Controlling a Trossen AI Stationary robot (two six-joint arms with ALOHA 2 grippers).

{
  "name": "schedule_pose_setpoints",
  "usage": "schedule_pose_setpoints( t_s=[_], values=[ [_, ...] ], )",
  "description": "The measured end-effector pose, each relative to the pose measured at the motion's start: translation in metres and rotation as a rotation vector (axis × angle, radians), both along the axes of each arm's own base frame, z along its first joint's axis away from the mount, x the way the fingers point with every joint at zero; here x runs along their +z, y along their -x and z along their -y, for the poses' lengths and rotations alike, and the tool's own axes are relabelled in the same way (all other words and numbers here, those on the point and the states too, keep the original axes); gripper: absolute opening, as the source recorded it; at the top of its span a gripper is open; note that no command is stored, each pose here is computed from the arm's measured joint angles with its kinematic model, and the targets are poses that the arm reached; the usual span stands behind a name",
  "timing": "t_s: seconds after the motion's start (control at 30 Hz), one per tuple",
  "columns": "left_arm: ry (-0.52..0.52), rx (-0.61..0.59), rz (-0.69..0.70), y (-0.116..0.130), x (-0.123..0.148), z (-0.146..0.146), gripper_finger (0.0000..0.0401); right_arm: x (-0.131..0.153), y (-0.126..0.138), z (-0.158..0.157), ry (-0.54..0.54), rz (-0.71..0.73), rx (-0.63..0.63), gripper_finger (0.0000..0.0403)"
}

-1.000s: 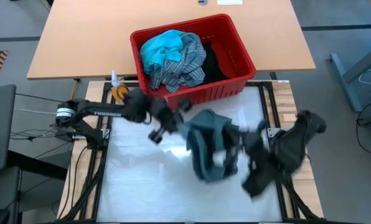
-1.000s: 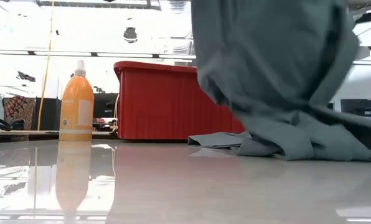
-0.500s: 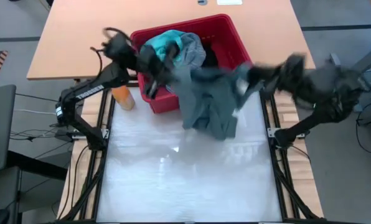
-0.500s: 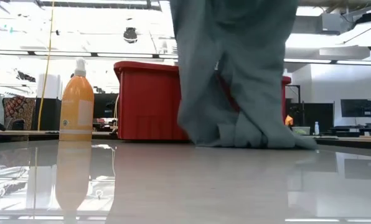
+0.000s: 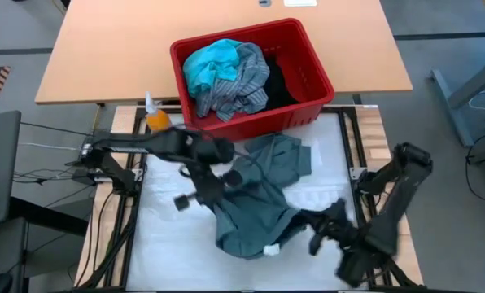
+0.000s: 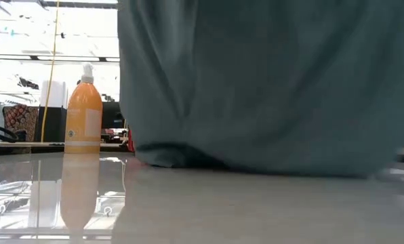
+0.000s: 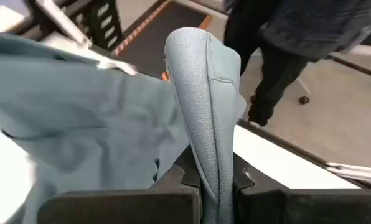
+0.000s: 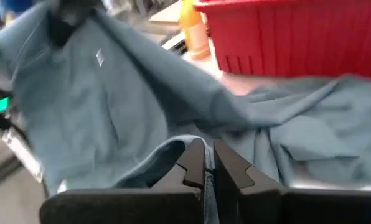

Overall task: Fold Laundry from Bin
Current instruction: Fold the dark blue pants

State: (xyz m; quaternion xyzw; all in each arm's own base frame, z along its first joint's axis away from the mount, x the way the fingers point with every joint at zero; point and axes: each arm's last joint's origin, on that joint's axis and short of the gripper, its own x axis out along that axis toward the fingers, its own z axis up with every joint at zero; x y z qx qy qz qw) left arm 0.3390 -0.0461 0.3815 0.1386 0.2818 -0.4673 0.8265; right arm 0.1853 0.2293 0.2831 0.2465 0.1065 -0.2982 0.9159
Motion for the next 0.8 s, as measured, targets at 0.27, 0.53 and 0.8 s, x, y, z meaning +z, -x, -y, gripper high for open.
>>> schedule_pose_setpoints(
  t_s=[0.27, 0.53, 0.8],
  values=[
    [0.091, -0.073, -0.105, -0.067, -0.076, 0.021, 0.0000, -0.064, -0.037, -0.047, 0.110, -0.002, 0.071, 0.0033],
    [0.106, -0.119, 0.062, -0.103, -0.105, 0.044, 0.0000, -0.031, -0.050, -0.069, 0.479, -0.193, 0.250, 0.0033],
    [0.109, -0.093, 0.301, -0.111, -0.079, 0.034, 0.0000, -0.004, -0.055, -0.068, 0.625, -0.280, 0.301, 0.0037]
  ],
)
